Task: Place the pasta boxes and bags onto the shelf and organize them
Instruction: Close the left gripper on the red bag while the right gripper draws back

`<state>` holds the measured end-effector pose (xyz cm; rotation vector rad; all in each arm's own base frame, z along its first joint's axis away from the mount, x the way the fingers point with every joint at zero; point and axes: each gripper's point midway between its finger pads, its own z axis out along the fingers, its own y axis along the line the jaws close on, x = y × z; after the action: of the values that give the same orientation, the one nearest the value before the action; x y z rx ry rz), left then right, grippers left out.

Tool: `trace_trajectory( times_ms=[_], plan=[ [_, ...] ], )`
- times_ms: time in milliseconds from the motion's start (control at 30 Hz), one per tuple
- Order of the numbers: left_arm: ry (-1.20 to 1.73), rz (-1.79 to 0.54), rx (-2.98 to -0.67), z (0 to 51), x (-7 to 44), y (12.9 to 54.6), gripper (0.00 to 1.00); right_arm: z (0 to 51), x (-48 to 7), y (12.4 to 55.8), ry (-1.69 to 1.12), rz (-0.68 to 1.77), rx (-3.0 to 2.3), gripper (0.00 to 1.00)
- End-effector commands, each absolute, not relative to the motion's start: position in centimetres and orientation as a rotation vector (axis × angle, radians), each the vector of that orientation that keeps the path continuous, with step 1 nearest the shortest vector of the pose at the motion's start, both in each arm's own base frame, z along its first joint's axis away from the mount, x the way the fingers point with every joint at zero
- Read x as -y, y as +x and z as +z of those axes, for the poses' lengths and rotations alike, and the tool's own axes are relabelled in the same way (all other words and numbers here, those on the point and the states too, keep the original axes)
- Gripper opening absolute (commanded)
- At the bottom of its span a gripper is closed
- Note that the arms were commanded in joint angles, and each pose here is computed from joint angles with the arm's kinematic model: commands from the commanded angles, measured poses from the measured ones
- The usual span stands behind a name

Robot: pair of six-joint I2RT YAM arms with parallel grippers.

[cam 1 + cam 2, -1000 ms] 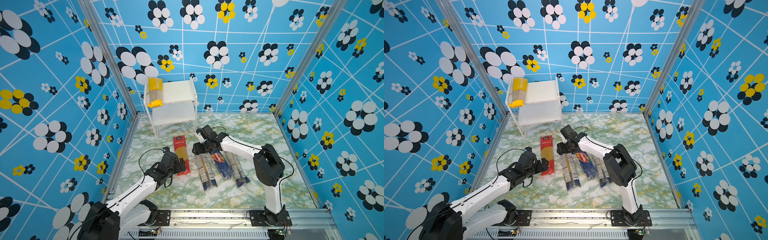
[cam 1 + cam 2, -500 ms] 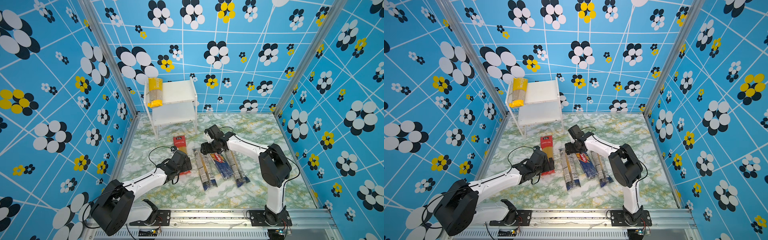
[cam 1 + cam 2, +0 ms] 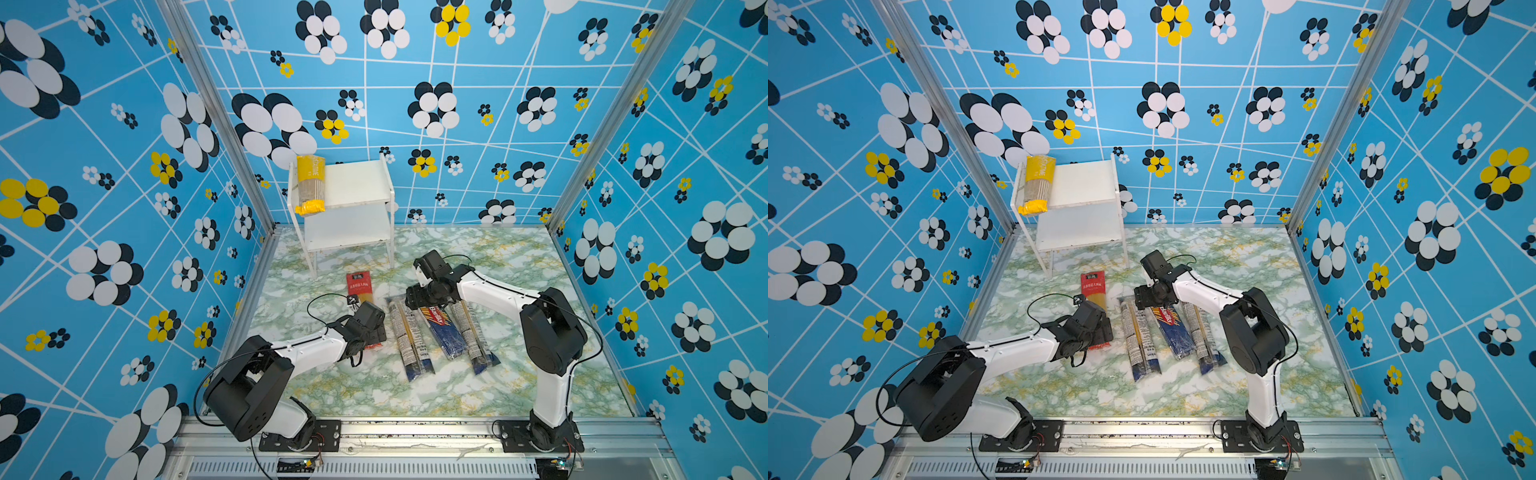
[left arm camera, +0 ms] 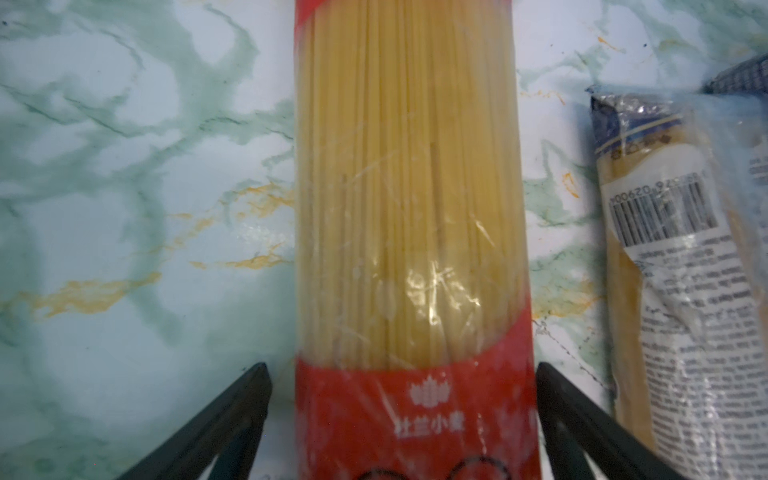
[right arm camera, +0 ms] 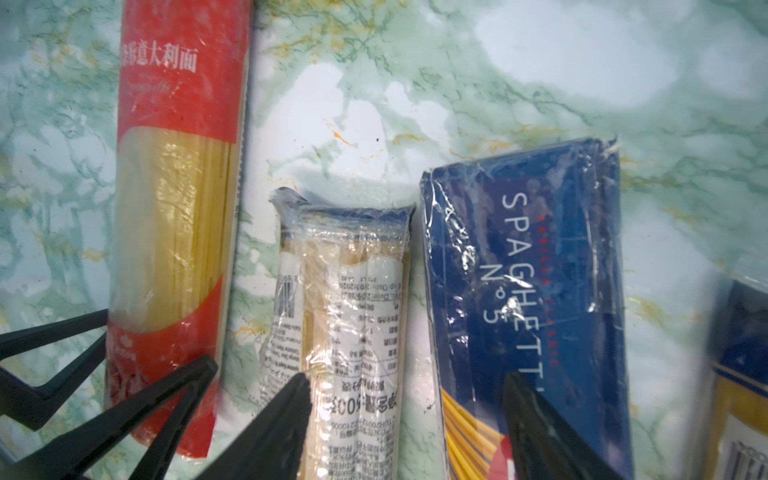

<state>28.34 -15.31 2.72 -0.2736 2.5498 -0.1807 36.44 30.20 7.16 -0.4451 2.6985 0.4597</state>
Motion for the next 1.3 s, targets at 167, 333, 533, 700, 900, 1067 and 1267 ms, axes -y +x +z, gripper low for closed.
trace_trajectory(
  times_ms=[167,333,533,700,900,1067,1267],
  plan=[
    [-0.295,-0.094,-2.537,2.6,15.0,28.6,0.98,7.4,-29.4,36.5,-0.403,0.465,-2.687,0.75],
    [-0.278,-0.043,-2.566,1.9,14.7,28.2,0.92,7.2,-29.3,36.5,-0.390,0.469,-2.684,0.75],
    [-0.261,-0.020,-2.593,1.3,14.7,27.7,0.83,6.9,-29.1,36.4,-0.384,0.466,-2.690,0.75],
    [-0.246,-0.010,-2.599,1.2,14.7,27.5,0.73,6.8,-29.0,36.4,-0.378,0.466,-2.690,0.75],
    [-0.232,0.008,-2.604,1.2,14.5,27.3,0.58,6.8,-29.0,36.4,-0.372,0.467,-2.690,0.75],
    [-0.227,0.007,-2.601,1.5,14.5,27.3,0.44,6.6,-28.9,36.5,-0.369,0.463,-2.693,0.75],
    [-0.227,-0.009,-2.571,2.6,14.4,27.4,0.30,6.5,-28.8,36.4,-0.366,0.461,-2.698,0.75]
  ],
)
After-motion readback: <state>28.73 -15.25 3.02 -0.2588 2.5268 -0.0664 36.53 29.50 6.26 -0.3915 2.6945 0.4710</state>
